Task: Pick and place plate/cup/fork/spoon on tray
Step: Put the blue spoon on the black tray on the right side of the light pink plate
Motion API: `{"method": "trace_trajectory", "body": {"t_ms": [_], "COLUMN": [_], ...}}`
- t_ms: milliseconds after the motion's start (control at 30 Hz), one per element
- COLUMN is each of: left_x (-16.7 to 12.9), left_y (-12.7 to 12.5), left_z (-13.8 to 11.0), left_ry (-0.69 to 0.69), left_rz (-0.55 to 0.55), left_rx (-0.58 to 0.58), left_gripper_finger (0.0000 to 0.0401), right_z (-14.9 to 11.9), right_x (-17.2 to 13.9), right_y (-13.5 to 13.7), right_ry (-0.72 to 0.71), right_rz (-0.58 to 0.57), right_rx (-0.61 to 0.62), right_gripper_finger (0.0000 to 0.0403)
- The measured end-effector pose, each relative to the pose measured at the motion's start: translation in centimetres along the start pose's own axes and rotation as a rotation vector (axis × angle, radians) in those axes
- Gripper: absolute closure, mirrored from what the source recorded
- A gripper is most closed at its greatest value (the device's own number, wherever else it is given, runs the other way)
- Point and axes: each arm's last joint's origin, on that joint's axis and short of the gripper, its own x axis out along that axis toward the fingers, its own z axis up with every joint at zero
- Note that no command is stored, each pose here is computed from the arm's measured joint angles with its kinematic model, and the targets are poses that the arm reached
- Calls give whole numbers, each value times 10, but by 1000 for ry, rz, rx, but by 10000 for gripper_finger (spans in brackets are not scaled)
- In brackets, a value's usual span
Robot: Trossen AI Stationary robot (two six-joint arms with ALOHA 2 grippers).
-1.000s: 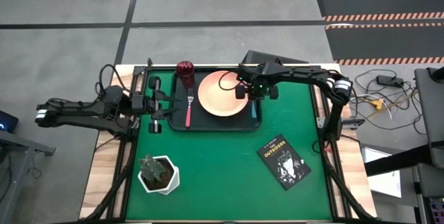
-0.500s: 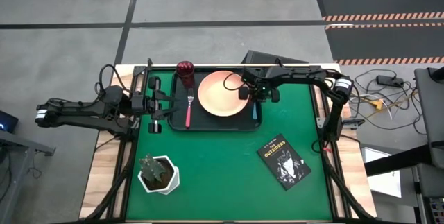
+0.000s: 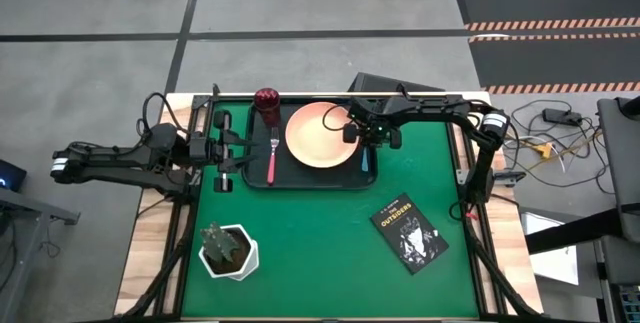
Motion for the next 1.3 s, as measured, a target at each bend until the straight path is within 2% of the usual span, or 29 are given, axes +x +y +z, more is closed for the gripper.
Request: {"method": "trace_trajectory", "body": {"t_ms": [900,1300], "left_x": [-2,-2], "left_y": [0,0], "left_z": [2,2], "left_ry": [-10,-9], "left_rz": [3,3], "left_rx": [1,8], "left_gripper_finger": [301,301], "right_z": [-8,-5], "right_x": [19,14], "right_y": [-10,-5], "right_ry": [-24,-47], "right_rz": [13,23], "right_rx": [-55,-62], "right_gripper_finger": [389,346]}}
